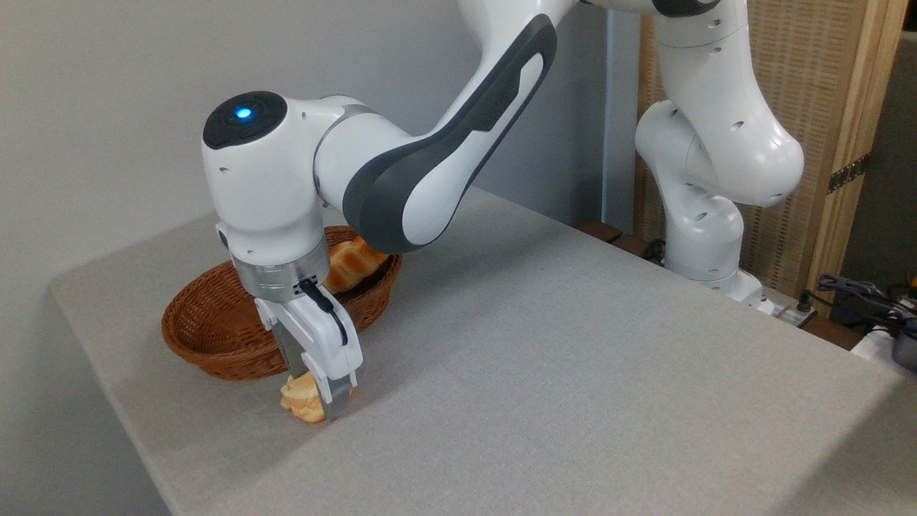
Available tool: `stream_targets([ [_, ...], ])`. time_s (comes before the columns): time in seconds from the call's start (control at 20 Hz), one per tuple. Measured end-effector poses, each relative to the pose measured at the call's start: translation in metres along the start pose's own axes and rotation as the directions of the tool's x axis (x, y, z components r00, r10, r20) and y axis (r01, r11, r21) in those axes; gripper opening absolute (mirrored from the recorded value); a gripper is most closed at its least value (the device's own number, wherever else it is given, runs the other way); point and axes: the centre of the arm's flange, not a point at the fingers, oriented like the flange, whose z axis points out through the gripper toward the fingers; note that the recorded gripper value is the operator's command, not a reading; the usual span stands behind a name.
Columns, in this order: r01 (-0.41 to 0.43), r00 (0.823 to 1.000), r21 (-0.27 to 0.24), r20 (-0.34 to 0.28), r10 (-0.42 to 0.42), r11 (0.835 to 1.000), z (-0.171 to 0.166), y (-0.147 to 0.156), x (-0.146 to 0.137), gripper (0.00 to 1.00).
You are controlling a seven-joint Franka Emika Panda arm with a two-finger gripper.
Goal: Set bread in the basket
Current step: 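Close the gripper on the bread roll, then lift the held bread roll and move it over the wicker basket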
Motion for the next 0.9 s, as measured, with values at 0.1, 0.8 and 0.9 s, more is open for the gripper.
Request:
stream_targets([
  [0.1, -0.001, 1.0, 0.0, 0.0, 0.001, 1.0, 0.0, 0.001, 0.001, 0.5],
  [0.8, 0.014, 0.999, 0.034, -0.037, -0.013, 0.999, -0.028, -0.009, -0.004, 0.46],
  [0.9, 0.013, 0.999, 0.042, -0.047, -0.011, 0.999, -0.035, -0.007, -0.004, 0.46],
])
